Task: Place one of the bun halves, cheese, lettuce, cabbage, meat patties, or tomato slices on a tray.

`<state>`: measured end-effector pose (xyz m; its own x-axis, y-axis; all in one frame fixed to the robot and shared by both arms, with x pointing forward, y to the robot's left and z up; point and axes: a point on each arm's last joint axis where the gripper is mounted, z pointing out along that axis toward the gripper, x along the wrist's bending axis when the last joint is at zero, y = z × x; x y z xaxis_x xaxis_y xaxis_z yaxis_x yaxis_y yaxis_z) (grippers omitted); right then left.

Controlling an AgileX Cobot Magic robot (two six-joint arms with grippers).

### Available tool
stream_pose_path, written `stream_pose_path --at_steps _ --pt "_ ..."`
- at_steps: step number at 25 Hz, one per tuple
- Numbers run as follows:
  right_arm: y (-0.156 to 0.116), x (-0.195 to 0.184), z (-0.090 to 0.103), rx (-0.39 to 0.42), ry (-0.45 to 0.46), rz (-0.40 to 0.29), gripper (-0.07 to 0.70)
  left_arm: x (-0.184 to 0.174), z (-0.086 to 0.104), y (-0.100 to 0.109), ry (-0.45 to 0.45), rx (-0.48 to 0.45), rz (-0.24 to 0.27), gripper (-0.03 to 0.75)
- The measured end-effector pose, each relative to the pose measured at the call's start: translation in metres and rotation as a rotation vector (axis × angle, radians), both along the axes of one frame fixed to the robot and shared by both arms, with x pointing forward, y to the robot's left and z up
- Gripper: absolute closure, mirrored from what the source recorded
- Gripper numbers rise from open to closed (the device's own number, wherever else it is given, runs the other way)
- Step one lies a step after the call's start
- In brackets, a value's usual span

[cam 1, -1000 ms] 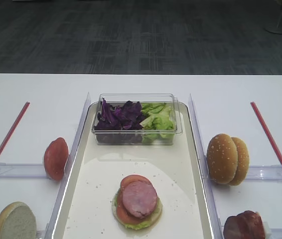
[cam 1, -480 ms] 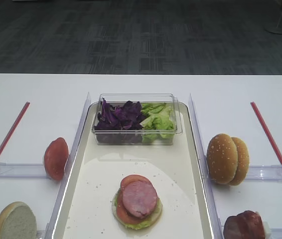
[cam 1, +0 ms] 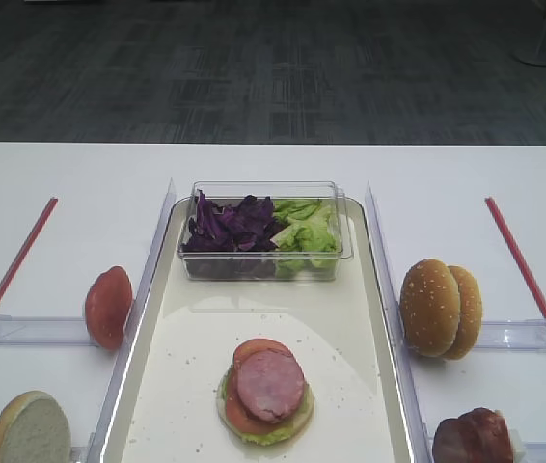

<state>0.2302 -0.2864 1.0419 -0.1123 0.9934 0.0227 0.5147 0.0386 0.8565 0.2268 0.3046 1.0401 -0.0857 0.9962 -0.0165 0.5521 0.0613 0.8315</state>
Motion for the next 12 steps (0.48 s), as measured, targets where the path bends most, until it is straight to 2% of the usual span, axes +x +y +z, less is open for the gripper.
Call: stream_pose_path --at_steps 12 --pt "0.0 0.0 0.0 -0.003 0.0 0.002 0.186 0.0 0.0 0.0 0.0 -0.004 0.003 0.224"
